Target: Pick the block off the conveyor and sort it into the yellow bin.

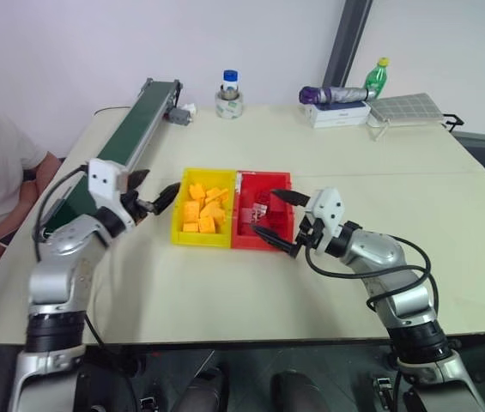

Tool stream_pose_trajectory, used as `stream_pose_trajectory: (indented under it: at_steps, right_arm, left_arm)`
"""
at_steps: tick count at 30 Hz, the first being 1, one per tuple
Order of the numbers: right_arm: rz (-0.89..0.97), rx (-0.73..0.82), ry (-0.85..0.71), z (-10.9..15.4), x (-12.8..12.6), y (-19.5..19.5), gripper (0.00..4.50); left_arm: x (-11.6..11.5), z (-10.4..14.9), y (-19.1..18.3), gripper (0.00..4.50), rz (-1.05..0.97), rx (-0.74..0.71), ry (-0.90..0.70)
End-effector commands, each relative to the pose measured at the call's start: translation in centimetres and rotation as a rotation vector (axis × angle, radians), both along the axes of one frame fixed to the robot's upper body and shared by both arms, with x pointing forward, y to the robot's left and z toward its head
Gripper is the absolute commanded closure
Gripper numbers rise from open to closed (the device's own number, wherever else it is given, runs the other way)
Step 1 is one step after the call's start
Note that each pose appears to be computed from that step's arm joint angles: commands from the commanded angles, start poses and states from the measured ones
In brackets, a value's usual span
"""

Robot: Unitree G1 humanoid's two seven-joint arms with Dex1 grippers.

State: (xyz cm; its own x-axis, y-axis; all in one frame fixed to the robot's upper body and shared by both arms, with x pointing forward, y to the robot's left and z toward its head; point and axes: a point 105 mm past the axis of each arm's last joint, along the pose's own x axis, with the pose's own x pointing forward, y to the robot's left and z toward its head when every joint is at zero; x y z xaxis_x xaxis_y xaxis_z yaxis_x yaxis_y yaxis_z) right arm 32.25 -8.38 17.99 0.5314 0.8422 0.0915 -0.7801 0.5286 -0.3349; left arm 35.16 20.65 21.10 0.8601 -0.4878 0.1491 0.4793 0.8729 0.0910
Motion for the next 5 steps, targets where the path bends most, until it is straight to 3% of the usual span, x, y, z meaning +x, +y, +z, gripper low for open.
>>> stream_pose_trajectory:
  at_steps: [1, 5]
  right_arm:
    - [0.02, 0.013, -0.053, 1.4, -0.2, 0.2, 0.0]
    - [0.027, 0.011, -0.052, 1.4, -0.2, 0.3, 0.0]
  left_arm:
    - [-1.1, 1.5, 1.5, 0.06, 0.013, 0.036, -0.04]
    - [-2.0, 1.0, 3.2, 0.06, 0.031, 0.072, -0.019]
